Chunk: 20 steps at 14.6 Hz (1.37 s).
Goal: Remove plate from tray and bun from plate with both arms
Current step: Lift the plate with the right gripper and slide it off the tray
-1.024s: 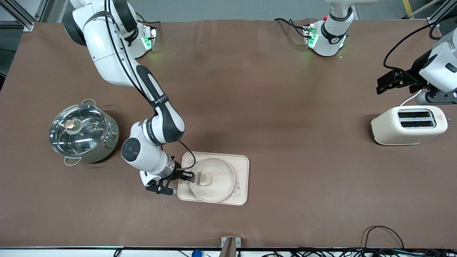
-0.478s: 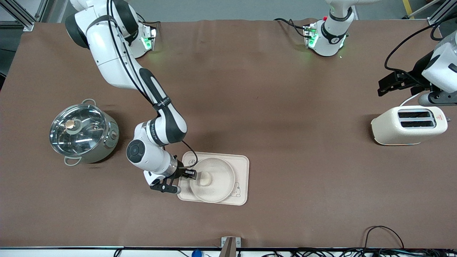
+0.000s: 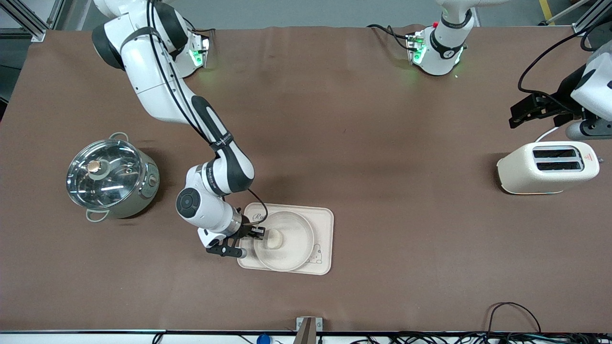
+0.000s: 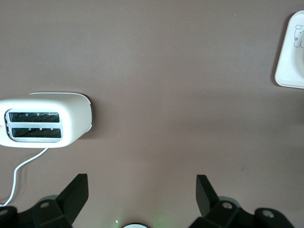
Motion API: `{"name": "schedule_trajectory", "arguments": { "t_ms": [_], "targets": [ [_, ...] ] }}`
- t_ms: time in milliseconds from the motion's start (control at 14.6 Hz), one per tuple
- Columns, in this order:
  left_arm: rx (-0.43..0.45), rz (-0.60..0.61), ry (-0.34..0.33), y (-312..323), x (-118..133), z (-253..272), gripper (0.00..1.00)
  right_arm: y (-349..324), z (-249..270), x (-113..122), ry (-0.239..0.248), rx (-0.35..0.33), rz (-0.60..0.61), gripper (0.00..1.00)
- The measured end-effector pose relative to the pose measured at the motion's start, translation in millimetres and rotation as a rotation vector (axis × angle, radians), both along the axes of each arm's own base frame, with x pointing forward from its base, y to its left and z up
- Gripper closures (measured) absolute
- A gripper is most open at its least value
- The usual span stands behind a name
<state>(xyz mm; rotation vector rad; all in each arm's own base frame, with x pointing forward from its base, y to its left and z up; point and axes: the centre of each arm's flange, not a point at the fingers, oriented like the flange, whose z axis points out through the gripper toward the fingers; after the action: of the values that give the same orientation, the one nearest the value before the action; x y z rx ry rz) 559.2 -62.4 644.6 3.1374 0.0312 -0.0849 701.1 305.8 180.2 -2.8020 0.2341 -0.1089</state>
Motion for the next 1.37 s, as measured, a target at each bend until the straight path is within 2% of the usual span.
{"name": "schedule_trajectory", "arguments": {
  "t_ms": [68,137,1024,1366],
  "targets": [
    [0.000,0.001,-0.001,0.3,0.0,0.3,0.00,0.7,3.9,1.7,-0.008,0.008,-0.004,0.91],
    [0.000,0.001,-0.002,0.7,0.1,0.7,0.00,1.0,6.2,2.5,-0.011,0.012,-0.005,0.92],
    [-0.003,0.002,-0.030,0.6,3.1,3.3,0.00,-2.1,20.9,7.2,0.001,0.118,0.006,0.93],
    [-0.004,0.002,-0.037,0.4,3.9,3.8,0.00,2.7,24.9,2.2,0.035,0.165,0.013,0.93]
  ]
}}
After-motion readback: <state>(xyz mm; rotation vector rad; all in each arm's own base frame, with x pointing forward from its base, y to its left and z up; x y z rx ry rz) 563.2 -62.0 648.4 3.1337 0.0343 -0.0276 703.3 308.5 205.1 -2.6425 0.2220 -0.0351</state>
